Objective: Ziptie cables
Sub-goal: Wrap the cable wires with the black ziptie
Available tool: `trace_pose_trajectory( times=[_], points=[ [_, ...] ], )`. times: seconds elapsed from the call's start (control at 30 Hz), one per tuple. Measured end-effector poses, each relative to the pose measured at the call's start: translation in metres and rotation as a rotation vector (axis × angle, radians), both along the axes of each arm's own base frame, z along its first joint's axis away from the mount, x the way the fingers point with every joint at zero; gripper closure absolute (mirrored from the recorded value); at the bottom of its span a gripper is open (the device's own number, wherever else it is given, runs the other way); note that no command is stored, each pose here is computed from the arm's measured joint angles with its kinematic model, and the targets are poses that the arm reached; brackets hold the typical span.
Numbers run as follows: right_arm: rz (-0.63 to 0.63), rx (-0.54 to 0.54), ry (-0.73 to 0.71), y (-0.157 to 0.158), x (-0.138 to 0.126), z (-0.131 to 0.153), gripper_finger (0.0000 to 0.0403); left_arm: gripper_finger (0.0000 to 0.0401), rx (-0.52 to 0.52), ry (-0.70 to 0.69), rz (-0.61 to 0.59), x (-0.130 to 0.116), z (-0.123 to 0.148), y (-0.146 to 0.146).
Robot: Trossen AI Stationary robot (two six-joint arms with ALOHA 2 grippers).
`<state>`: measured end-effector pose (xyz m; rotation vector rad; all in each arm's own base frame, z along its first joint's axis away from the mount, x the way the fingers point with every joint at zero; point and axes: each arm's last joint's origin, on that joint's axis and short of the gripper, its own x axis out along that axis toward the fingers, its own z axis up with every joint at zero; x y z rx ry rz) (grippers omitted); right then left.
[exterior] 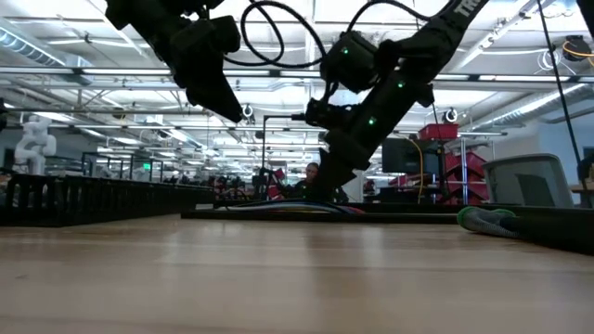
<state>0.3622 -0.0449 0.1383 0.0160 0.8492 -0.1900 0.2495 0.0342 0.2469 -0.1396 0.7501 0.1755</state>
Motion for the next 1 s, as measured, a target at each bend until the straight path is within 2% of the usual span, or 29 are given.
trace_pose_trajectory(
  times=[0.4, 0.5, 0.8, 0.9, 1.0],
  points=[
    [-0.006, 0.012, 0.043, -0.007, 0.010, -0.024, 0.0165, 0.0237, -0.003, 0.024, 0.000, -0.002, -0.002, 0.000],
    [-0.015, -0.001, 0.044, -0.007, 0.010, -0.023, 0.0201, 0.0237, -0.002, 0.025, 0.001, -0.002, -0.002, 0.000],
    [-0.010, 0.003, 0.059, -0.005, 0.009, -0.022, 0.0363, 0.0237, 0.001, 0.025, 0.004, -0.002, -0.002, 0.000],
    [-0.010, 0.015, 0.056, -0.005, 0.010, -0.018, 0.0390, 0.0237, 0.001, 0.025, 0.004, -0.002, -0.002, 0.000],
    [0.002, 0.011, 0.060, -0.005, 0.014, -0.012, 0.0390, 0.0237, 0.000, 0.030, 0.004, -0.002, -0.002, 0.000]
  ],
)
